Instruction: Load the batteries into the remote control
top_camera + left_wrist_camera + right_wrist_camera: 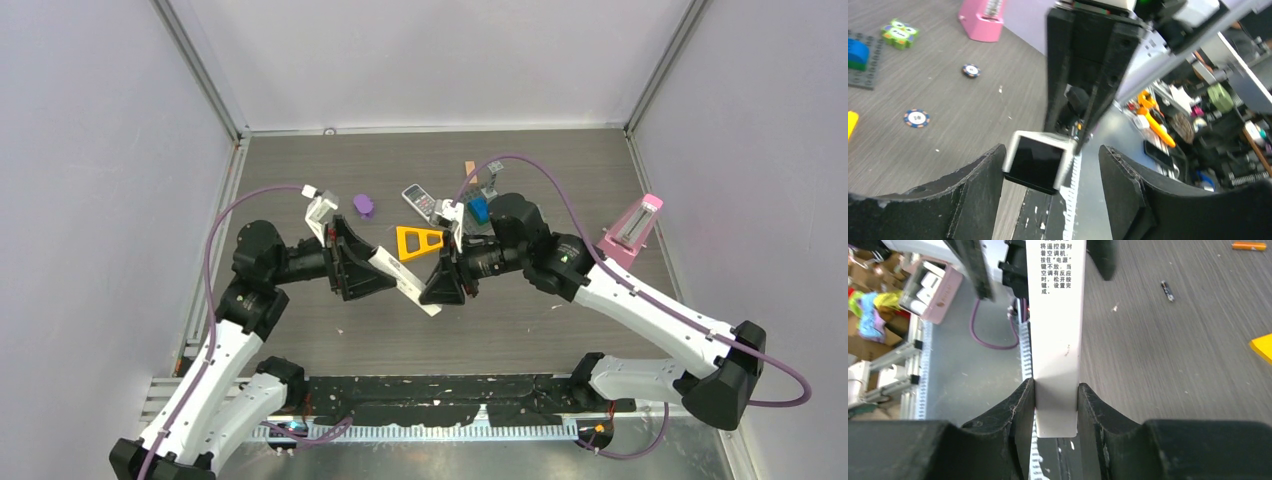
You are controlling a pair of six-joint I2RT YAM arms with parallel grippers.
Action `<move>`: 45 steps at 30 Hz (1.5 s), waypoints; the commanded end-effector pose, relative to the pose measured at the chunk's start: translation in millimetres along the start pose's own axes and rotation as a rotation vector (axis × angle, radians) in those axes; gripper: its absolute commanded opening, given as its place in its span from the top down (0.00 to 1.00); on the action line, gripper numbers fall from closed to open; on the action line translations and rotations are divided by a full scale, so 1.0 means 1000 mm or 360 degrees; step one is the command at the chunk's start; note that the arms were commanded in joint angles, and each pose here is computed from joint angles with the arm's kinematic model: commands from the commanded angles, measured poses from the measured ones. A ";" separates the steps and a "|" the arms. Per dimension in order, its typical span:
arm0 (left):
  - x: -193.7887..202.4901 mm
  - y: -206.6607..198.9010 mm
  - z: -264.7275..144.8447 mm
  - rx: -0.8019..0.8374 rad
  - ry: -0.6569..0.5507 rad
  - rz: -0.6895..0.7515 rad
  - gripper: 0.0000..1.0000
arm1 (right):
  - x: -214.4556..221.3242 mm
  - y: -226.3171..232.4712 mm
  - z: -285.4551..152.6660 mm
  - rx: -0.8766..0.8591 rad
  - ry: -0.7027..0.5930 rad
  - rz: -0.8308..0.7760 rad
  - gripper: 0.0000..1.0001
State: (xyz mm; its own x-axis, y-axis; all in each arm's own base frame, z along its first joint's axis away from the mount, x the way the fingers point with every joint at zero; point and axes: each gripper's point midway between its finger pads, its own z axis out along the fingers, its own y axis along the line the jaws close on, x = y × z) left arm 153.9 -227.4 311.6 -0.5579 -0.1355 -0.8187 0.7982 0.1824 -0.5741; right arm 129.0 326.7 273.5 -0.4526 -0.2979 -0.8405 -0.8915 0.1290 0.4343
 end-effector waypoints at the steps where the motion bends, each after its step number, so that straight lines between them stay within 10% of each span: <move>1: 0.007 -0.036 -0.010 0.0283 0.0150 0.0229 0.32 | -0.005 0.004 -0.014 0.0041 0.0050 -0.0229 0.93; 12: 0.008 -0.058 -0.017 0.0484 0.0222 0.0382 0.52 | 0.002 0.017 -0.020 -0.0061 0.0121 -0.0309 0.93; 23: 0.010 -0.061 -0.018 0.0535 0.0239 0.0404 0.34 | 0.005 0.025 -0.016 -0.0153 0.0164 -0.0264 0.94; 45: 0.023 -0.051 -0.010 0.0564 0.0313 0.0283 0.49 | 0.001 0.021 -0.013 -0.0121 0.0133 -0.0271 0.94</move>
State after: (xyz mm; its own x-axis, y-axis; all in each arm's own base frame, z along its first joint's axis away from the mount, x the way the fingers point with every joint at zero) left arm 105.1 -229.9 316.0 -0.4410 0.0556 -0.8958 0.8877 -0.1204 -0.4444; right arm 100.8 309.9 264.8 -0.3276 -0.4431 -0.8345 -0.9298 -0.0056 0.3680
